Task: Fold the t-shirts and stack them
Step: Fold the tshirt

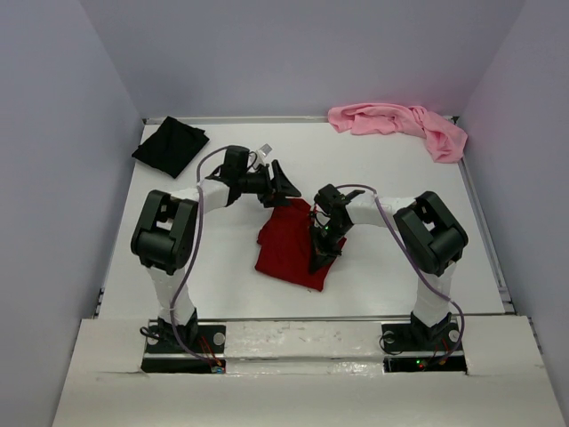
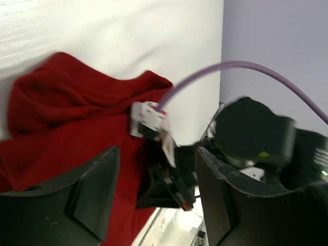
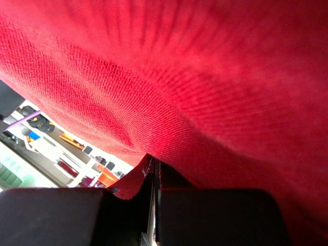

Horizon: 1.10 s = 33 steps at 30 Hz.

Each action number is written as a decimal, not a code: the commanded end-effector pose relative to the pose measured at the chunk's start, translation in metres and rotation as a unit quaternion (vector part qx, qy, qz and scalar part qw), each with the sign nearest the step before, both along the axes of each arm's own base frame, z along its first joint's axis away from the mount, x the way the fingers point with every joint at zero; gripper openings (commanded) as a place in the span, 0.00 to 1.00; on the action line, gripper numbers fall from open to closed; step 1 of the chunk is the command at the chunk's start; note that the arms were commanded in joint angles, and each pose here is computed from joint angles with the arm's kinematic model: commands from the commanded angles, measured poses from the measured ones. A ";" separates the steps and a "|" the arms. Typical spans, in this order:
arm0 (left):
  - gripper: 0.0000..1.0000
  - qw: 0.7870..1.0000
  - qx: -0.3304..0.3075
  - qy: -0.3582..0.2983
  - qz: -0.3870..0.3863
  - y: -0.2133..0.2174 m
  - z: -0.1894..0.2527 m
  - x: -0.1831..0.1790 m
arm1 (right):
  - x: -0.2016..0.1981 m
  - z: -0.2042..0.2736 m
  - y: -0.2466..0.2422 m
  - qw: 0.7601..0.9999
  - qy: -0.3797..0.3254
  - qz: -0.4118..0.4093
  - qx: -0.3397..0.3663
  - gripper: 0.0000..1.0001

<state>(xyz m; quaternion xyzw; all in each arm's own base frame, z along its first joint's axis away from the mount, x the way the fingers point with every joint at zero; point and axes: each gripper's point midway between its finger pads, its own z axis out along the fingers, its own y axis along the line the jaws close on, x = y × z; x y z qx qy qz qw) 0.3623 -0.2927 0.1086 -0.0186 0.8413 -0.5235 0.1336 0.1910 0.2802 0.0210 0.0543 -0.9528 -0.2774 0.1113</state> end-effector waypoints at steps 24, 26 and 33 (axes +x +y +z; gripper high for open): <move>0.66 0.994 -0.027 0.069 -0.077 0.023 0.009 -0.135 | -0.002 -0.017 -0.004 1.000 -0.015 0.016 -0.022 0.00; 0.66 0.994 -0.024 0.076 -0.080 0.023 0.005 -0.142 | -0.001 -0.017 -0.004 1.000 -0.015 0.016 -0.022 0.00; 0.00 0.991 -0.005 0.101 -0.089 0.020 -0.016 -0.151 | 0.003 -0.014 -0.001 0.999 -0.022 0.017 -0.019 0.00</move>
